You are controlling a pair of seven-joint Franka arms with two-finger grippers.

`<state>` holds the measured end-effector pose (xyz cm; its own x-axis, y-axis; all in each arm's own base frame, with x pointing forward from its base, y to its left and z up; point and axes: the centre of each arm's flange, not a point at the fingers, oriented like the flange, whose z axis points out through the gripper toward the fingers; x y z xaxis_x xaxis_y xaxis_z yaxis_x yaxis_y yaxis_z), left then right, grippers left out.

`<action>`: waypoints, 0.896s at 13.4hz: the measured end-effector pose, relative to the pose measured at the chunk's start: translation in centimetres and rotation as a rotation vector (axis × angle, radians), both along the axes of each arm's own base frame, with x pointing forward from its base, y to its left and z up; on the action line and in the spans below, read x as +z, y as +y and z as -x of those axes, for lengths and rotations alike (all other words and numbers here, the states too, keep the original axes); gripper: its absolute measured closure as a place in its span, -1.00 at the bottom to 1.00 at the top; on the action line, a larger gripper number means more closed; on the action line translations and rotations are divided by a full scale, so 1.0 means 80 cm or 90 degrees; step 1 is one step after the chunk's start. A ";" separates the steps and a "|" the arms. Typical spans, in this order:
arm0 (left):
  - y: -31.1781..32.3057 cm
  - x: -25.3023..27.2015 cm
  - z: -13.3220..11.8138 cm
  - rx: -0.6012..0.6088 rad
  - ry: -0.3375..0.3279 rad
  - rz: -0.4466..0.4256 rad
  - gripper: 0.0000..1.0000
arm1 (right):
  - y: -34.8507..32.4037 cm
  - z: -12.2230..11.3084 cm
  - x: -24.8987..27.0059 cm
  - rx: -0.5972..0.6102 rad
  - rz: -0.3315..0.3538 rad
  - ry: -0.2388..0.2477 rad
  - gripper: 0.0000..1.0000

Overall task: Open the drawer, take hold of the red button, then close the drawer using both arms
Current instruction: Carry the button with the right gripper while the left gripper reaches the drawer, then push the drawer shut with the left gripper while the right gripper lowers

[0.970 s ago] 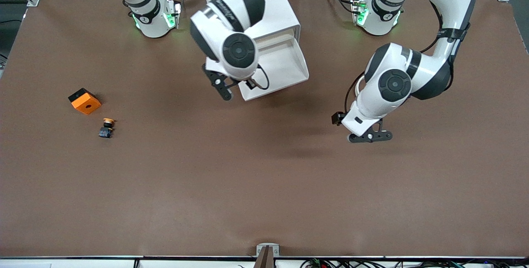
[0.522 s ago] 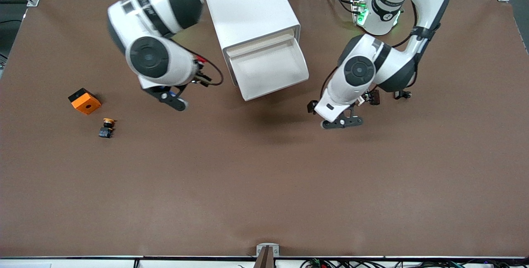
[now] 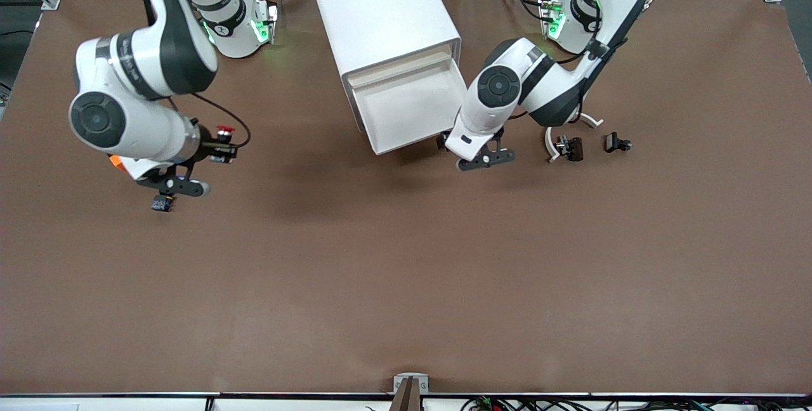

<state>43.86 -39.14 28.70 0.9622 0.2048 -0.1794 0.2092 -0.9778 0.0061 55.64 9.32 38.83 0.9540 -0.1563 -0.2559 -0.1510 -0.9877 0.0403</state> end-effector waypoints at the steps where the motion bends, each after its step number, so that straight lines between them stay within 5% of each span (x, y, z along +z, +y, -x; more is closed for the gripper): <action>1: -0.009 -0.001 0.011 0.001 0.005 -0.001 -1.00 | -0.037 -0.003 -0.026 0.014 -0.012 -0.026 0.17; 10: -0.071 0.007 0.101 -0.025 0.059 -0.011 -1.00 | -0.136 -0.025 -0.183 0.019 0.032 -0.115 0.17; 12: -0.080 0.004 0.120 -0.019 0.085 -0.005 -1.00 | -0.161 -0.024 -0.213 0.020 0.049 -0.111 0.17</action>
<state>34.27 -45.53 29.03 0.9357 0.1785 -0.3044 0.1785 -0.9835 -0.0280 57.58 -3.58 21.81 0.9876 -0.1386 -0.0740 -0.1317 -0.9871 0.0912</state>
